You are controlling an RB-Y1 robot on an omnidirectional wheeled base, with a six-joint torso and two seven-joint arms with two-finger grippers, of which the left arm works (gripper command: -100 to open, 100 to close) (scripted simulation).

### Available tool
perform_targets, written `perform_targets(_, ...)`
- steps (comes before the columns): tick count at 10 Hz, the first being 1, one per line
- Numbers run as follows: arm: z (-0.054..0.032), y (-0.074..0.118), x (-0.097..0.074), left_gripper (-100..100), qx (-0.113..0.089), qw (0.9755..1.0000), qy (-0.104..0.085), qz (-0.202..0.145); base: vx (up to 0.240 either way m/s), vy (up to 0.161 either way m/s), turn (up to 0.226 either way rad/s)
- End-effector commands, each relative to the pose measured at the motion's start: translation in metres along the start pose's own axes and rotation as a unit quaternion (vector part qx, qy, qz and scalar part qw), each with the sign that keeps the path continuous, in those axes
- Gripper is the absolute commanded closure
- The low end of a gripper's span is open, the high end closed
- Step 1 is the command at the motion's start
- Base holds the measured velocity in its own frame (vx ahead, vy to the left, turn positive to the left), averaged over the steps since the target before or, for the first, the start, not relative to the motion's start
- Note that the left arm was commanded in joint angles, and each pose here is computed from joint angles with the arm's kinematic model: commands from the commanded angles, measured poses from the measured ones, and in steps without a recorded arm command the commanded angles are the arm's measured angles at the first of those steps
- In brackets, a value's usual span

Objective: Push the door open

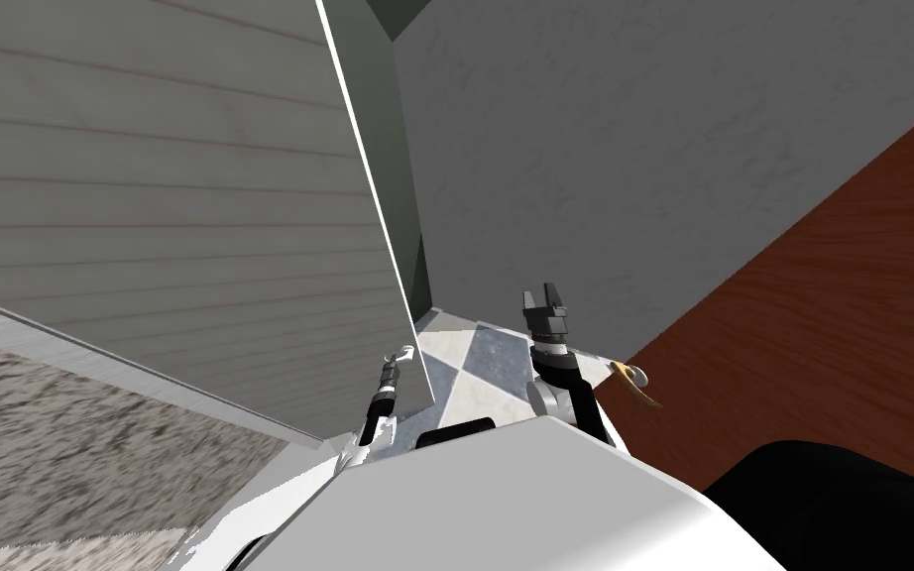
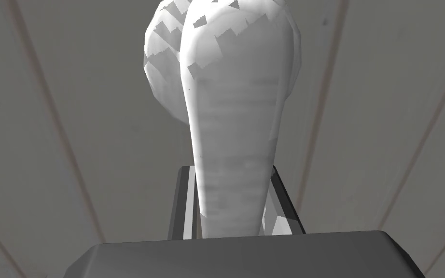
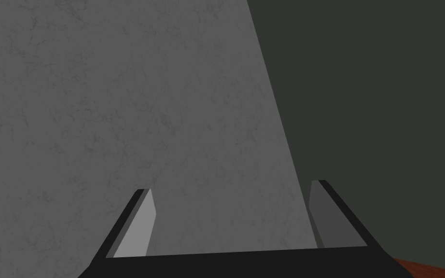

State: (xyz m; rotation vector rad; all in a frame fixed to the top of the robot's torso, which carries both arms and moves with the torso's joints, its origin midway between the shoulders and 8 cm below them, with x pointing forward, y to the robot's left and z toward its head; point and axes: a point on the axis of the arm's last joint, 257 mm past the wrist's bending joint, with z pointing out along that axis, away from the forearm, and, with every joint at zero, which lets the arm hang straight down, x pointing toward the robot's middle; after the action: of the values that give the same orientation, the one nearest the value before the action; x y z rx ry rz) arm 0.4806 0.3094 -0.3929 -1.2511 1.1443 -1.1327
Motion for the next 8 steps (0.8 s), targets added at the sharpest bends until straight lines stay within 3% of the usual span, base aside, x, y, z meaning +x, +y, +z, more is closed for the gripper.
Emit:
perform_targets(1,0.001,-0.002,-0.004,100,0.001,1.0,-0.008,-0.002,0.18,-0.076,0.049)
perform_targets(3,0.0003,-0.001,-0.014,100,0.001,0.9998,-0.021,-0.002,0.182,-0.103,0.062)
perform_targets(8,-0.0041,0.0,-0.038,100,0.0,0.9988,-0.049,-0.001,0.16,-0.031,0.037)
